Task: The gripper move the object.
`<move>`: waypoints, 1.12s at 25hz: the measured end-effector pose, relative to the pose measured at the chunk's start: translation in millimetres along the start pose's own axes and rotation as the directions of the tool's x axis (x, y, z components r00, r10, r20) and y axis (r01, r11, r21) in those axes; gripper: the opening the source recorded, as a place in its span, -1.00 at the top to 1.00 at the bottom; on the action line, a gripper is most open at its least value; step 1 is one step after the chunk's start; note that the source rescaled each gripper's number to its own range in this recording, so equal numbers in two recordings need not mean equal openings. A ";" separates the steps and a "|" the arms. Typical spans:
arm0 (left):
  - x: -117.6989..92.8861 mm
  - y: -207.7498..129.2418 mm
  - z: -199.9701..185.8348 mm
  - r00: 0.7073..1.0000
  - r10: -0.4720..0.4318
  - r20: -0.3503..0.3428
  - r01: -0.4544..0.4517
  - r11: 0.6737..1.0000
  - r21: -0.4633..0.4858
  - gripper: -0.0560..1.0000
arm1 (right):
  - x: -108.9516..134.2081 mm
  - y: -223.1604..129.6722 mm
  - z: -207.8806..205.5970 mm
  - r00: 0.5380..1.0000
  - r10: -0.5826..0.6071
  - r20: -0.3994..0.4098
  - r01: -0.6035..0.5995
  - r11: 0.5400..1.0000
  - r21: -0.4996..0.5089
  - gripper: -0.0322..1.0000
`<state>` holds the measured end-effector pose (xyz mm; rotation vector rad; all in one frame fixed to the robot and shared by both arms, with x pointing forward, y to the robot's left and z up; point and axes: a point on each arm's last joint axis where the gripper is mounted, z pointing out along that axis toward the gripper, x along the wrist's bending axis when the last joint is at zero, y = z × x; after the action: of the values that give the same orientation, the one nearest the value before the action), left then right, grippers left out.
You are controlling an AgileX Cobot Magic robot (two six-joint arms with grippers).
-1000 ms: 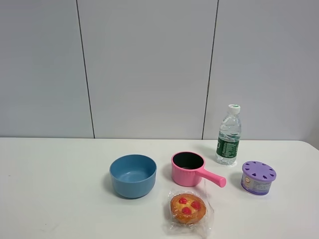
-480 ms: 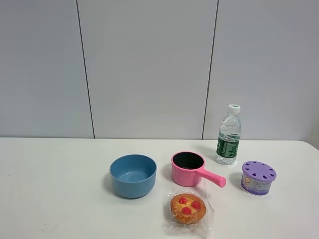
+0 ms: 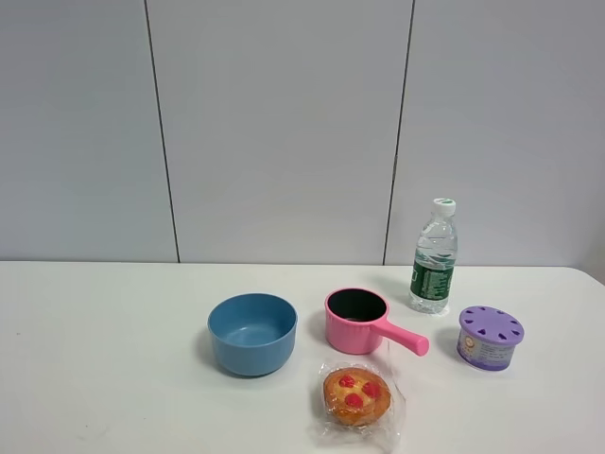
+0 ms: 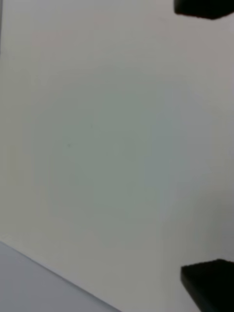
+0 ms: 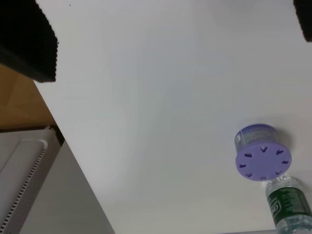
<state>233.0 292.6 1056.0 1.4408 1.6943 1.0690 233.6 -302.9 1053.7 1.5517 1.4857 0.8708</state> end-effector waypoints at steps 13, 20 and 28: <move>0.4 -1.0 0.6 0.998 0.025 0.054 -0.025 1.000 -0.007 -1.00 | 0.0 0.0 0.0 1.000 0.000 0.000 0.000 1.000 0.000 -1.00; 0.4 -1.0 0.6 0.998 0.027 0.058 -0.027 1.000 -0.007 -1.00 | 0.0 0.0 0.0 1.000 0.000 0.000 0.000 1.000 0.000 -1.00; 0.6 -1.0 0.6 0.998 0.019 0.056 -0.019 1.000 -0.006 -1.00 | 0.0 0.0 0.0 1.000 0.000 0.000 0.000 1.000 0.000 -1.00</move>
<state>233.0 293.2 1054.8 1.4721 1.6399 1.0330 233.6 -302.9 1053.7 1.5517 1.4857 0.8708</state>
